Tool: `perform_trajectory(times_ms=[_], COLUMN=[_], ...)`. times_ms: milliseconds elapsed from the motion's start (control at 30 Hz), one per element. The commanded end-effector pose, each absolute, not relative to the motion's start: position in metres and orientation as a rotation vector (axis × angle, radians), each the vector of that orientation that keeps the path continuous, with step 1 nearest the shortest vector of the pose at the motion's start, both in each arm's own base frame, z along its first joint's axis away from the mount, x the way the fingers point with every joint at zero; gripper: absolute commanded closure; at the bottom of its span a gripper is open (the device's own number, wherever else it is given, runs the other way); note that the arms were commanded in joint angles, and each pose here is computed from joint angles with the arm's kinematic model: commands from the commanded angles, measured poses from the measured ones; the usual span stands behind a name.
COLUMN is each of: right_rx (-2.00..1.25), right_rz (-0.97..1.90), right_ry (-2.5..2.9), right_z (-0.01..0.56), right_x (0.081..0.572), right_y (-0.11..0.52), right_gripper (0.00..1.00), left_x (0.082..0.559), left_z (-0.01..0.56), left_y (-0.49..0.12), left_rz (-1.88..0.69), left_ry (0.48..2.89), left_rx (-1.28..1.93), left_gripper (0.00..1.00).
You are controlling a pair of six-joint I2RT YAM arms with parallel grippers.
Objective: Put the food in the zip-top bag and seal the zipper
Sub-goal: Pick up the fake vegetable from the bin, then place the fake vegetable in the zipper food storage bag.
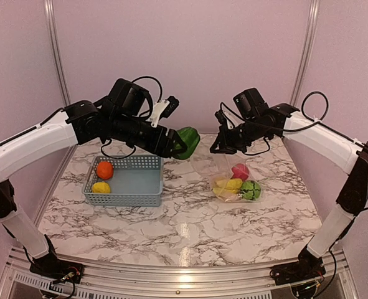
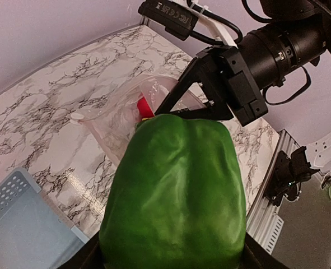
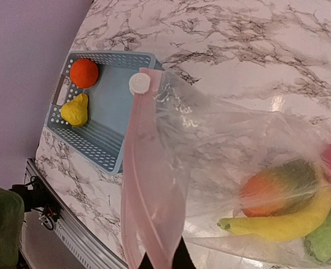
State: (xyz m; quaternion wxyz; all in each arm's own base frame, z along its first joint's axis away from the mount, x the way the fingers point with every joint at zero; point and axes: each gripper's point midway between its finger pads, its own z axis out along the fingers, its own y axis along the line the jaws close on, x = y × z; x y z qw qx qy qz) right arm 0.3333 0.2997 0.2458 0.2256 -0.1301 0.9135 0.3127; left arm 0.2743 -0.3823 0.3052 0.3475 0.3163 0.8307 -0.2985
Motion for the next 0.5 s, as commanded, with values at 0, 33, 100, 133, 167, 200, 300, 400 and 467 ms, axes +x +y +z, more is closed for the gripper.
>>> perform_trajectory(times_ms=[0,33,100,133,167,200,300,400,467], right_rx=[-0.394,-0.395,-0.401,-0.403,-0.405,-0.405,-0.402,-0.398,-0.395], right_rz=[0.876,0.877,0.881,0.883,0.883,0.883,0.884,0.877,0.875], right_ry=[2.502,2.499,2.498,2.495,2.493,2.491,2.482,2.479,2.481], right_z=[0.252,0.253,0.254,0.255,0.256,0.257,0.261,0.264,0.264], right_x=[0.336,0.336,0.336,0.336,0.336,0.336,0.335,0.333,0.331], right_y=[0.309,0.31,0.311,0.312,0.312,0.312,0.311,0.309,0.307], right_gripper=[1.0,1.0,1.0,1.0,1.0,1.0,1.0,1.0,1.0], left_x=[0.267,0.268,0.27,0.271,0.272,0.274,0.278,0.284,0.291], left_z=[0.306,0.301,0.294,0.292,0.289,0.285,0.271,0.257,0.245], left_y=[-0.401,-0.403,-0.409,-0.412,-0.415,-0.418,-0.427,-0.435,-0.443], left_rz=[-0.935,-0.936,-0.954,-0.967,-0.976,-0.982,-1.001,-0.99,-0.984], left_ry=[2.163,2.188,2.222,2.237,2.251,2.267,2.325,2.392,2.437], left_rx=[0.795,0.789,0.776,0.76,0.748,0.739,0.716,0.688,0.664], left_gripper=[0.42,0.42,0.43,0.43,0.43,0.43,0.43,0.43,0.43])
